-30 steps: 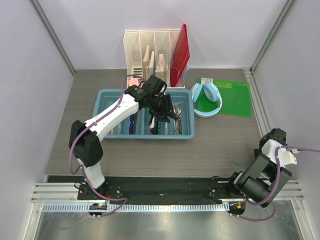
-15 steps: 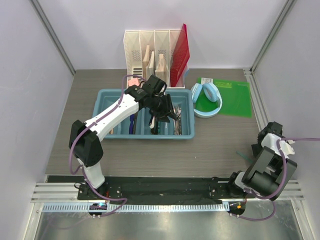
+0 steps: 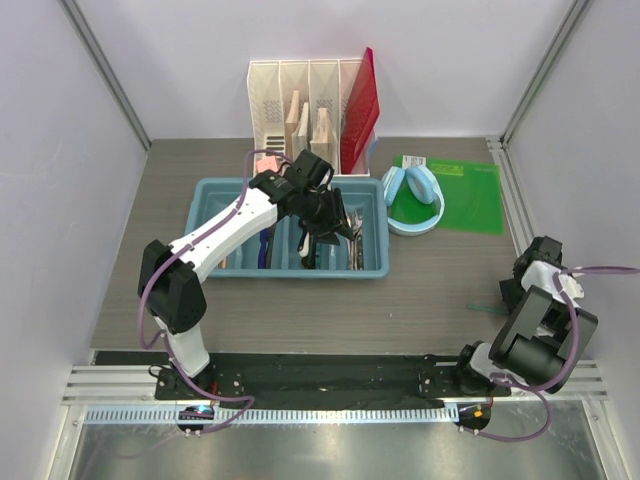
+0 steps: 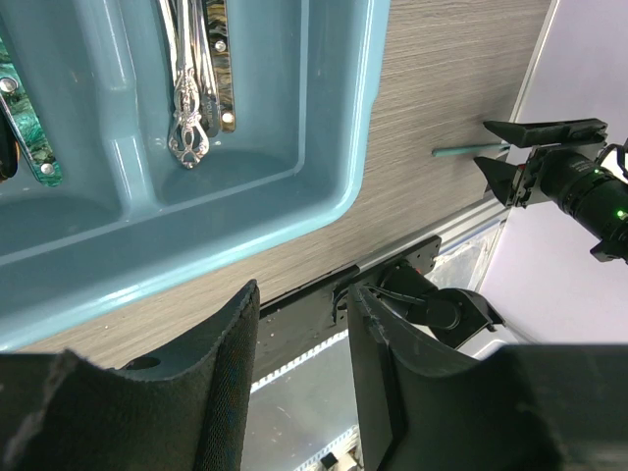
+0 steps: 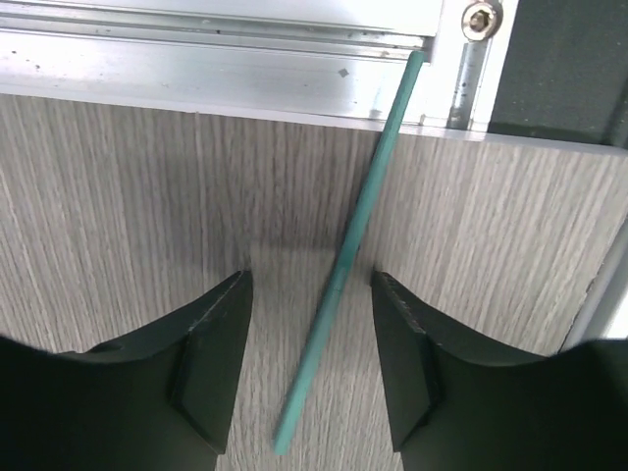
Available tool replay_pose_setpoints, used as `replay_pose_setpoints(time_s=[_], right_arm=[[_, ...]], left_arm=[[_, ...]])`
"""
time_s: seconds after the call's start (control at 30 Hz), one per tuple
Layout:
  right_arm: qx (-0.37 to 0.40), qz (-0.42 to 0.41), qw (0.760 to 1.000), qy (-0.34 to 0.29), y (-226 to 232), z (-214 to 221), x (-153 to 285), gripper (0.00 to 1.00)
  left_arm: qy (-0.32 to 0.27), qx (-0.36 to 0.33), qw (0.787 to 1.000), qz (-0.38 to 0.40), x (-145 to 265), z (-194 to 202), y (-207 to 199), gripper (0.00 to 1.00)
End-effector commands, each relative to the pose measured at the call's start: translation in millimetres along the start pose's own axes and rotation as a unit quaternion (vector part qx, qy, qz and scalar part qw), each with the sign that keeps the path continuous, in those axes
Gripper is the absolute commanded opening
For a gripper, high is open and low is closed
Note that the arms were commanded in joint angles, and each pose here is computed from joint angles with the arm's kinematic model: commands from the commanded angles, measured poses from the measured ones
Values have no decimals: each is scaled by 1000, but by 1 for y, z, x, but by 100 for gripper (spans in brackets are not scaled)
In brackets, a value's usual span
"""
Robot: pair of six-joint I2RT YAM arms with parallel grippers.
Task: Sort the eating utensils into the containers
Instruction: Pick up the chopstick from the corner of the board.
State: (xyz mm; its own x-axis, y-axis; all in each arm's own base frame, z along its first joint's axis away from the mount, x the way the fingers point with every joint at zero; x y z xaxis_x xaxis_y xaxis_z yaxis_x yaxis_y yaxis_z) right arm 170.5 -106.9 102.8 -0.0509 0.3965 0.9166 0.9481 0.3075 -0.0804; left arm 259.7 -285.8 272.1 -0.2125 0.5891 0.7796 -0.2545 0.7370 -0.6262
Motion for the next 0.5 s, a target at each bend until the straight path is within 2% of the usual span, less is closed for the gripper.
replay_pose_setpoints(time_s=[0.0, 0.1, 0.13, 0.23, 0.47], right_arm=[[26, -10, 997, 69, 3, 24, -13, 55], [33, -10, 997, 73, 5, 25, -14, 45], [38, -10, 996, 75, 5, 25, -14, 28], [47, -14, 995, 87, 7, 27, -16, 8], [67, -19, 994, 87, 12, 27, -16, 1]], left_arm=[[1, -8, 1000, 7, 0, -1, -4, 42], [0, -7, 1000, 7, 0, -1, -4, 42], [0, -8, 1000, 8, 1, -1, -5, 42], [0, -7, 1000, 7, 0, -1, -4, 42], [-1, -8, 1000, 7, 0, -2, -4, 42]])
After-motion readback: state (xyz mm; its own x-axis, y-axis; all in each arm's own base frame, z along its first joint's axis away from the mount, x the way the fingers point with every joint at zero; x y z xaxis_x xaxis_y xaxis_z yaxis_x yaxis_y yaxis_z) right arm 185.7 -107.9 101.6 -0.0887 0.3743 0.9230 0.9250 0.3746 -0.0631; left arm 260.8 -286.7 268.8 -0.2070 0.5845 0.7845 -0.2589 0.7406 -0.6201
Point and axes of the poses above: each gripper's point midway between its finger pads, its own x axis back along the fingers, its own y axis along the line the jaws close on, z = x × y, the point moved 10 cm from there along x, back along the fingers, and after that the axes turned 15 degrees about x, right-handed, at the moved point
